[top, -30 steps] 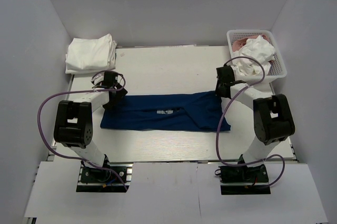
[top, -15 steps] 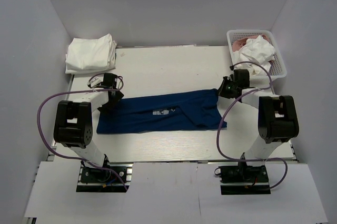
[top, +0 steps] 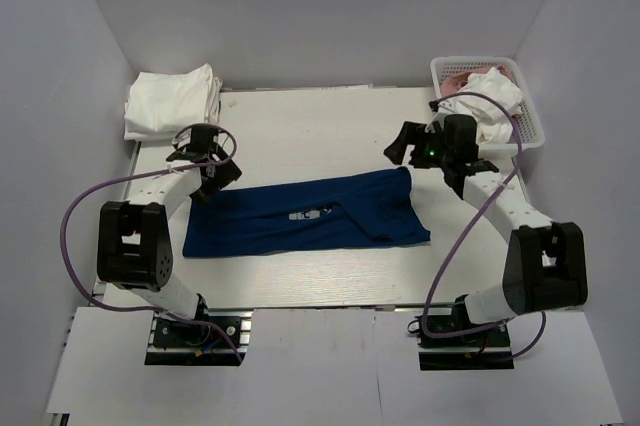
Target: Fold and stack the t-shirts
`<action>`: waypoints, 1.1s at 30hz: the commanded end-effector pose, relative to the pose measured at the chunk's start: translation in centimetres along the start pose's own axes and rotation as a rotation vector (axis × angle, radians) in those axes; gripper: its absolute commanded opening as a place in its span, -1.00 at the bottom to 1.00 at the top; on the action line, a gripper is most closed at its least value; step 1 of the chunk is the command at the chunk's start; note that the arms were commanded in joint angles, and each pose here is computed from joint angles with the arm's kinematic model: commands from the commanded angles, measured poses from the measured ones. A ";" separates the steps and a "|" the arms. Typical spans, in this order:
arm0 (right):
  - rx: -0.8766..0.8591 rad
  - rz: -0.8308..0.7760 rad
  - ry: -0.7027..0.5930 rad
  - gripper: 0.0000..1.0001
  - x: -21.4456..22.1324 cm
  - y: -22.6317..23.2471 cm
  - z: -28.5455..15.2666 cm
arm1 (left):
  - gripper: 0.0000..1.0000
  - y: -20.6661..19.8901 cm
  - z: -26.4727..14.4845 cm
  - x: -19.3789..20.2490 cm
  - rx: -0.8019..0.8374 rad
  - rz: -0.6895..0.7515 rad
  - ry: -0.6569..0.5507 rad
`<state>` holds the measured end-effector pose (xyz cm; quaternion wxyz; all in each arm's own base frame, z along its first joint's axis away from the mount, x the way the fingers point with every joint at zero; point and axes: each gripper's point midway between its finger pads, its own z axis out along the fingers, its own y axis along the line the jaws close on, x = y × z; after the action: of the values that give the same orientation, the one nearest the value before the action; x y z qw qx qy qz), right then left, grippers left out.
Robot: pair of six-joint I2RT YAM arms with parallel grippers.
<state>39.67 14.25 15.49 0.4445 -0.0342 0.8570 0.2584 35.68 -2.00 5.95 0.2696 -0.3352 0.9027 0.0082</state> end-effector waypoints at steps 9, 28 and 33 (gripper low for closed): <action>0.146 0.097 0.356 0.81 14.4 3.0 -0.2 | 0.99 0.2 -1.4 5.8 0.085 0.139 0.105; 0.264 0.139 0.327 0.81 6.6 -0.5 20.8 | 0.99 -5.2 -2.8 16.2 0.303 0.192 0.350; -0.034 -0.026 0.146 0.81 -0.8 5.5 20.5 | 0.99 -7.3 -5.9 16.7 0.352 0.323 0.284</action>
<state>53.64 26.36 4.65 0.3445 0.0066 0.9128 0.2191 28.88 -16.90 3.12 0.2186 -0.1559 0.9544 -0.1305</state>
